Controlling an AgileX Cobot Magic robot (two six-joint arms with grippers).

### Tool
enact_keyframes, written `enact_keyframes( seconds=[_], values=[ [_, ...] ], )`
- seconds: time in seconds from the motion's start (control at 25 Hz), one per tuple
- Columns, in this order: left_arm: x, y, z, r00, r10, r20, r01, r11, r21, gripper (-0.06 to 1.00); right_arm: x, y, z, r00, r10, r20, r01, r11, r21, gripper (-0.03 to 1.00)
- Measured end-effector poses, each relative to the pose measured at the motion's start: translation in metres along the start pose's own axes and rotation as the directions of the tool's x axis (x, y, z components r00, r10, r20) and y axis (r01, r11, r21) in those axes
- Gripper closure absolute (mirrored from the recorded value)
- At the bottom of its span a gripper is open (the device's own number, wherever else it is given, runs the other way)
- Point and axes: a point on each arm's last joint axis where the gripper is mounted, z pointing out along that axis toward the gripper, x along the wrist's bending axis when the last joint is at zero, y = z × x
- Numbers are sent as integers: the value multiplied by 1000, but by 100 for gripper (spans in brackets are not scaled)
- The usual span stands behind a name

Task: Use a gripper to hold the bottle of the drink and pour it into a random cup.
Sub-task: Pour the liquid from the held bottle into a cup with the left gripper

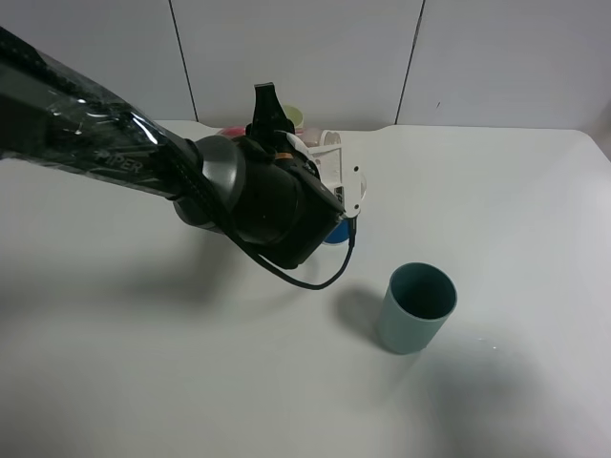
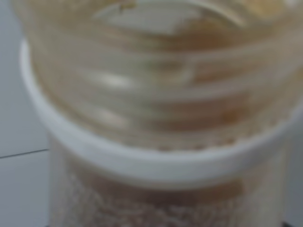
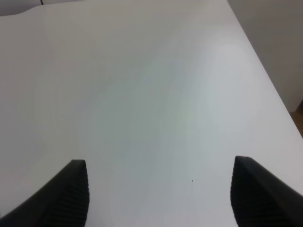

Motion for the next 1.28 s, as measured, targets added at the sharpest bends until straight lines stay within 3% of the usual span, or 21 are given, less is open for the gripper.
enact_keyframes(
  seconds=[1.28],
  values=[
    [5,1,0,997,61,-56,-61,998,-7,58,0,0,0,1000,0,0,0,1000,0,33]
  ],
)
